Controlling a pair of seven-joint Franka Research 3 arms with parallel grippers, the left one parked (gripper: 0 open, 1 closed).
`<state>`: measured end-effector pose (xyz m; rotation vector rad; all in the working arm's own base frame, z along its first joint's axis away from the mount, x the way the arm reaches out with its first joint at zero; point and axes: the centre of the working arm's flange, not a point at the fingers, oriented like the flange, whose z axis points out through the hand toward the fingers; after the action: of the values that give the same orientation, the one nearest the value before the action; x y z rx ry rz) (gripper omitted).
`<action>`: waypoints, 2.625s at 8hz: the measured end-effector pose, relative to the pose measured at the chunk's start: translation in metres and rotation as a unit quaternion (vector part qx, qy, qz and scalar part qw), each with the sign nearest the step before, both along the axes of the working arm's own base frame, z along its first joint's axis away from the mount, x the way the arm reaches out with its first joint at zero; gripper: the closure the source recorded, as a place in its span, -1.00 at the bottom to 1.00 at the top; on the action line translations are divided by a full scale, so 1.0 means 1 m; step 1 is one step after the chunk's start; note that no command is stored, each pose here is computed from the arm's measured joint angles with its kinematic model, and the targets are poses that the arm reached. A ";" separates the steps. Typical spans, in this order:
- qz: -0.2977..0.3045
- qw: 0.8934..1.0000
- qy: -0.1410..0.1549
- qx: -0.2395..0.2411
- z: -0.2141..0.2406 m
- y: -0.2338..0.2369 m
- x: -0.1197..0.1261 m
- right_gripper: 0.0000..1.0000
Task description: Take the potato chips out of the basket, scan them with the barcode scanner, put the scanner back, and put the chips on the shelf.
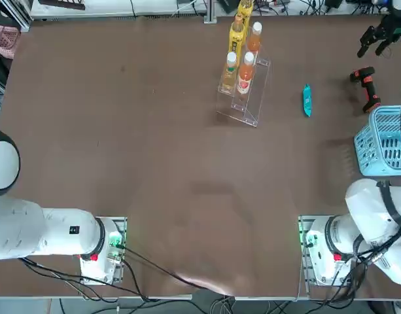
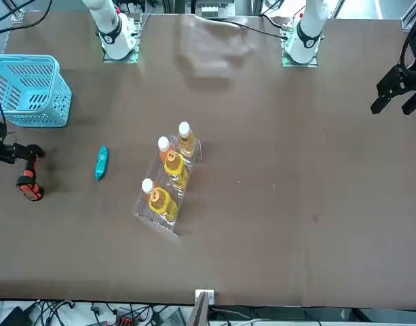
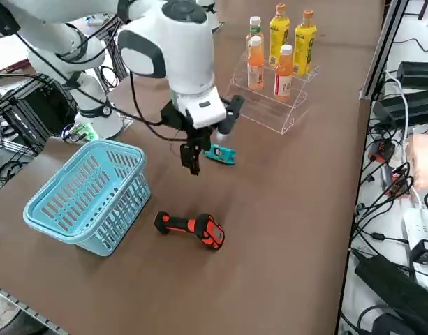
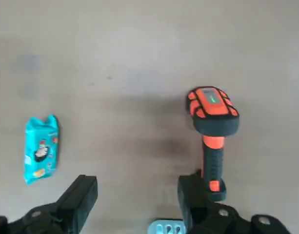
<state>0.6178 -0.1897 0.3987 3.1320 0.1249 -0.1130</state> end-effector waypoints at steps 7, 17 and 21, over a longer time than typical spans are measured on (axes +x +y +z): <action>-0.048 0.998 0.026 -0.034 0.008 0.152 0.025 -1.00; -0.188 0.974 0.018 -0.124 -0.146 0.252 0.018 -1.00; -0.212 0.967 0.041 -0.138 -0.171 0.242 0.001 -1.00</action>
<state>0.6191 0.0522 0.2274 2.8218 -0.5158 -0.2386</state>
